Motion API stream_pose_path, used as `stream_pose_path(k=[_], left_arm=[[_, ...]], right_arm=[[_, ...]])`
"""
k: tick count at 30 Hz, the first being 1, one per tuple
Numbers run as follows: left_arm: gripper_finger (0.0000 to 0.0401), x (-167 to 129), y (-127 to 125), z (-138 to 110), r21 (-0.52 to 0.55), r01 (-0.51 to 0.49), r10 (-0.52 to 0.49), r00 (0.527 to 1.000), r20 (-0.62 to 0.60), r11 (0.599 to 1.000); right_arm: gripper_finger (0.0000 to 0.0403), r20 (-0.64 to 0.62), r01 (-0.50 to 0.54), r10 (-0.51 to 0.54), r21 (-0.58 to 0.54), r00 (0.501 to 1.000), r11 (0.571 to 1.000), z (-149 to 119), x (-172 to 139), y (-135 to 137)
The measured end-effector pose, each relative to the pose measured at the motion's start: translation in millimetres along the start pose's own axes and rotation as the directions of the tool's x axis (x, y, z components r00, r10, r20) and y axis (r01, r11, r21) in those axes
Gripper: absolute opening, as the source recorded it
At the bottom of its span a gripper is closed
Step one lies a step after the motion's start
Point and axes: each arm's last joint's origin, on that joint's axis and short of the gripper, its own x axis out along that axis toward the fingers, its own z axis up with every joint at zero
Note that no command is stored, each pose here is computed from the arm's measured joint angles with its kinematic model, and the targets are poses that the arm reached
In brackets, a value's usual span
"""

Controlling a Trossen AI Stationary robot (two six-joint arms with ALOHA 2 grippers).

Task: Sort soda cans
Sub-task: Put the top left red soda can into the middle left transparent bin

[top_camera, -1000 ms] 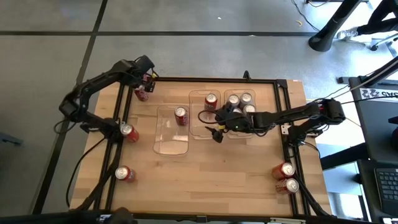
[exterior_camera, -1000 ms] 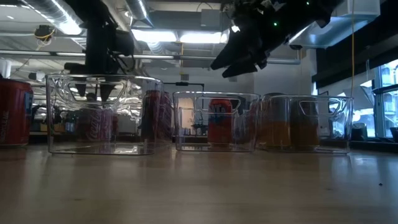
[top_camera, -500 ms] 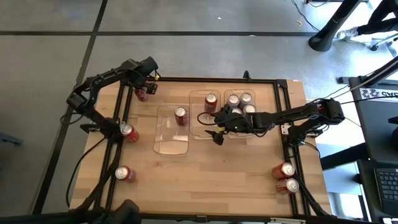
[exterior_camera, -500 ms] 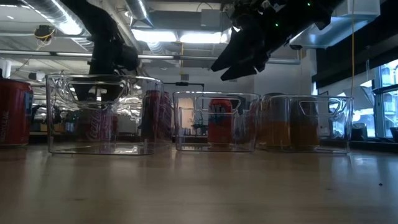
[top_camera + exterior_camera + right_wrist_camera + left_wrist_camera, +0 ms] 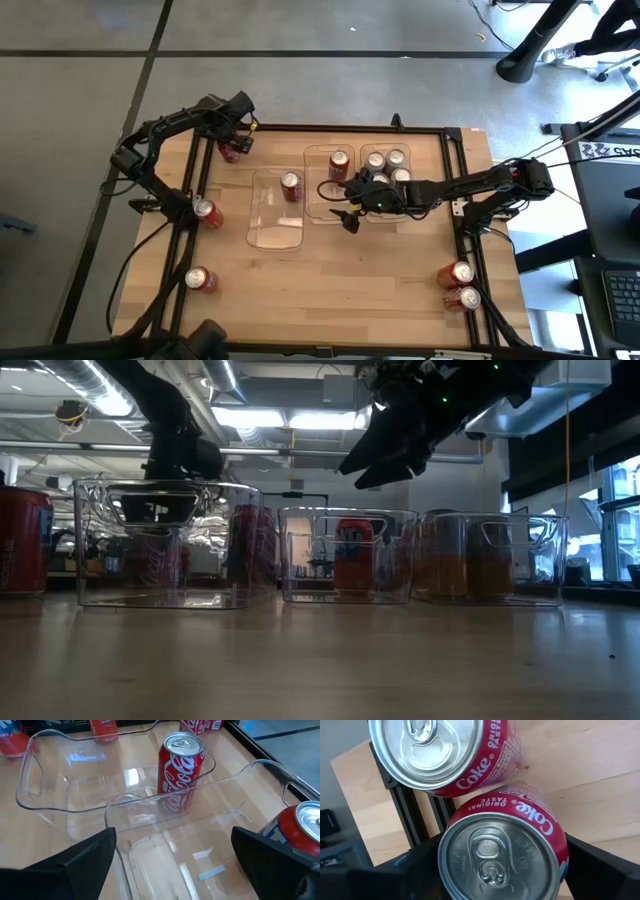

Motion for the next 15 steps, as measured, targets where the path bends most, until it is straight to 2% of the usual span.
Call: stream_pose_path(k=[7, 11, 15], left_arm=[[0.0313, -4.3, -10.3, -3.4, 0.078, -0.015, 0.013, 1.0, 0.017, 0.997], [0.0313, -11.7, -18.0, -10.2, 0.125, 0.011, -0.014, 1.0, 0.023, 0.992], [0.0313, -30.2, -20.7, -18.7, 0.135, 0.034, -0.048, 0.994, 0.096, 0.99]], right_arm=[[0.0392, -0.004, 0.001, -0.001, -0.008, 1.0, 1.0, -0.4, 0.0, -0.1], [0.0392, -0.004, 0.001, -0.001, -0.015, 1.0, 1.0, -0.4, 0.0, -0.1], [0.0392, -0.005, 0.001, -0.001, -0.016, 1.0, 1.0, -0.4, -0.1, -0.1]])
